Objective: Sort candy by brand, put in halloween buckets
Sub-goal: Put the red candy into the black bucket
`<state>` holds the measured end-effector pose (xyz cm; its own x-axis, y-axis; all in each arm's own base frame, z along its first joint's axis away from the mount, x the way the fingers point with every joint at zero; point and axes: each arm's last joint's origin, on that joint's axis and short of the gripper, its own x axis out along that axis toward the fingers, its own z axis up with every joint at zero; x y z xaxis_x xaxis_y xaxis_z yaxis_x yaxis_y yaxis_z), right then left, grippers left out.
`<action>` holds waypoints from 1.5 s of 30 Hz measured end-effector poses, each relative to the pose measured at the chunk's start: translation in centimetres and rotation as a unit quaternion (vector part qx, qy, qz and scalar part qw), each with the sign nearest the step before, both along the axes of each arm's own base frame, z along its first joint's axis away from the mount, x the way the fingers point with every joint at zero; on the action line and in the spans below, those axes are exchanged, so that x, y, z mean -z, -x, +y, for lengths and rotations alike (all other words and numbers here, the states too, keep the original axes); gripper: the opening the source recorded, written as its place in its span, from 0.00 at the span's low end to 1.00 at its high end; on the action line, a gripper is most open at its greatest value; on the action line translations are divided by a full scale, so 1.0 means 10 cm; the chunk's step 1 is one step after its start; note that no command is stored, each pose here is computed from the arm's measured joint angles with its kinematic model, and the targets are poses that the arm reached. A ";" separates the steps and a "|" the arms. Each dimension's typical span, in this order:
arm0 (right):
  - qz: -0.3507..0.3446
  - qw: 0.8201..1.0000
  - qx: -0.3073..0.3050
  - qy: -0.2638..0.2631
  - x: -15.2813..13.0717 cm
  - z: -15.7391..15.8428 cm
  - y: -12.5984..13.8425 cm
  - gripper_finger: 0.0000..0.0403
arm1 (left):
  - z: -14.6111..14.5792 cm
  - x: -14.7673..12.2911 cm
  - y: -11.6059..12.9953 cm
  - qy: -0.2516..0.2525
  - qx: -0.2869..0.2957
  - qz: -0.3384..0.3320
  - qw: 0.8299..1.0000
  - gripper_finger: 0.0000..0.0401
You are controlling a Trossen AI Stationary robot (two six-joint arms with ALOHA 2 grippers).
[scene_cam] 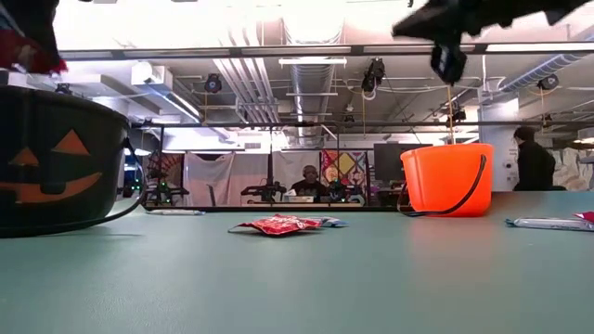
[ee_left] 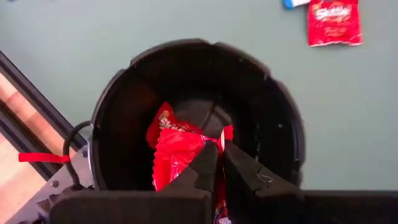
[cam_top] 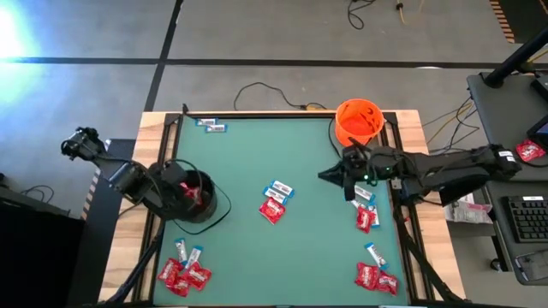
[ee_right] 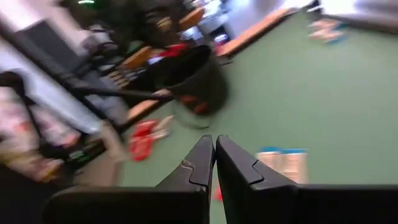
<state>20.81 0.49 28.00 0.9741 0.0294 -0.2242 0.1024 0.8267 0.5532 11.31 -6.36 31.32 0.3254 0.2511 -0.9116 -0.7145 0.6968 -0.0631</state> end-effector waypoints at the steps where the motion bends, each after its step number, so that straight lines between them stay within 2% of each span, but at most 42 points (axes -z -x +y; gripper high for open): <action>1: -0.015 1.000 -0.018 -0.004 -0.05 0.04 -0.05 0.03 | 0.00 0.04 0.00 -0.002 -0.001 0.003 1.000 0.00; 4: -0.062 0.997 -0.045 -0.027 -0.21 0.13 -0.20 0.03 | 0.01 0.15 -0.02 -0.015 -0.014 0.019 1.000 0.00; 7: -0.067 0.995 -0.061 -0.050 -0.31 0.21 -0.32 0.03 | 0.05 0.27 -0.04 -0.027 -0.034 0.039 0.998 0.05; 12: -0.058 0.990 -0.117 -0.056 -0.38 0.35 -0.50 0.03 | 0.11 0.42 -0.06 -0.058 -0.054 0.045 0.996 0.20; 15: -0.051 0.988 -0.133 -0.059 -0.42 0.38 -0.62 0.03 | 0.13 0.40 -0.07 -0.044 -0.061 0.045 0.996 0.32; 17: -0.040 0.988 -0.139 -0.061 -0.47 0.40 -0.69 0.03 | 0.10 0.30 -0.13 -0.029 -0.051 0.009 0.998 0.40; 19: -0.013 0.989 -0.140 -0.053 -0.53 0.40 -0.74 0.03 | 0.07 0.14 -0.25 -0.032 -0.038 -0.070 0.996 0.47; 22: 0.047 0.988 -0.145 -0.031 -0.65 0.42 -0.79 0.03 | 0.01 -0.04 -0.48 -0.051 -0.012 -0.187 0.981 0.55; 24: 0.096 0.984 -0.152 -0.013 -0.72 0.45 -0.79 0.03 | 0.01 -0.04 -0.66 -0.060 -0.004 -0.213 0.975 0.59; 31: 0.215 0.965 -0.147 0.026 -0.88 0.68 -0.70 0.03 | 0.01 0.40 -1.35 -0.050 0.014 -0.152 0.987 0.67; 39: 0.238 0.965 -0.113 -0.001 -0.84 1.00 -0.59 0.03 | -0.06 0.88 -1.93 -0.056 0.001 -0.084 0.995 0.73; 45: 0.259 0.961 -0.096 -0.032 -0.73 1.24 -0.59 0.03 | -0.05 1.20 -2.31 -0.032 0.010 -0.030 0.999 0.78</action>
